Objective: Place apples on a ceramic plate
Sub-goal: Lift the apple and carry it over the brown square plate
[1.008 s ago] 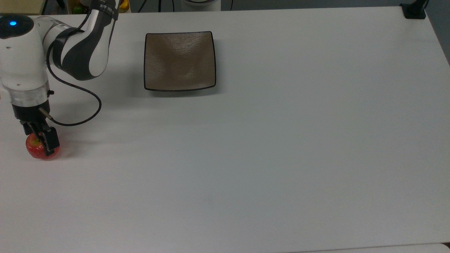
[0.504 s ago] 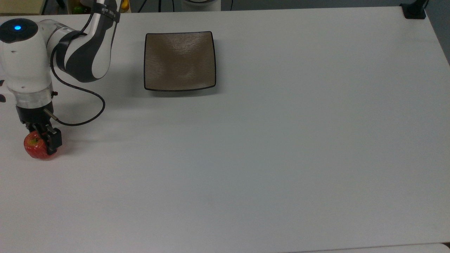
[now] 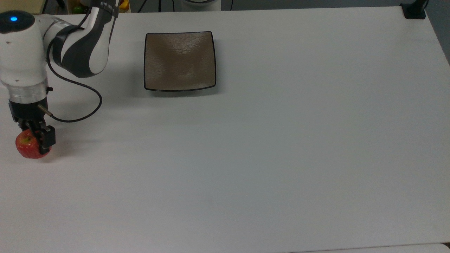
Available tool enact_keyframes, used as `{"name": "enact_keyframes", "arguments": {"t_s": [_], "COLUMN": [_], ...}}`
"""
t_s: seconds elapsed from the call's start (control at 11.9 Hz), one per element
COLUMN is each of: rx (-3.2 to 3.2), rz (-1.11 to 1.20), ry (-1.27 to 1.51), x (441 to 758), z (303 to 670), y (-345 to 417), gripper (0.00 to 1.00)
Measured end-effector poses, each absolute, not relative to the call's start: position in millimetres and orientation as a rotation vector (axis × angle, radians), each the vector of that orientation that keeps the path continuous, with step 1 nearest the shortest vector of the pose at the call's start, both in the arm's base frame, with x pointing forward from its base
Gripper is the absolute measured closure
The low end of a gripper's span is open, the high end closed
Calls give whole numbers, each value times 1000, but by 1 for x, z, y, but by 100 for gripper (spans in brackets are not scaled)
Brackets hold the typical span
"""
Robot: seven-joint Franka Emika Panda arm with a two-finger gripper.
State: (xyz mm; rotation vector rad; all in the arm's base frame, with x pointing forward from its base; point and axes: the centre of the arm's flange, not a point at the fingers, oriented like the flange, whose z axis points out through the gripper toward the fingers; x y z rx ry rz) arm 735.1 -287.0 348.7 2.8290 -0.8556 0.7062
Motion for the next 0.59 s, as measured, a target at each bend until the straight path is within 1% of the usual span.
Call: {"name": "enact_keyframes", "arguments": {"t_s": [0.08,0.17,0.25,0.42,0.5,0.59], "rx": [2823,2823,2839,2900,2946,2986], "rz": [760,849,854,789,738,692], "ry": [-846,-814,-793,-743,-699,-650], "x": [737,737,735,726,713,700], "z": [376,424,448,501,539,560], "y": [-281,-261,-244,-203,-170,-148], "gripper": [27,27,27,27,27,27]}}
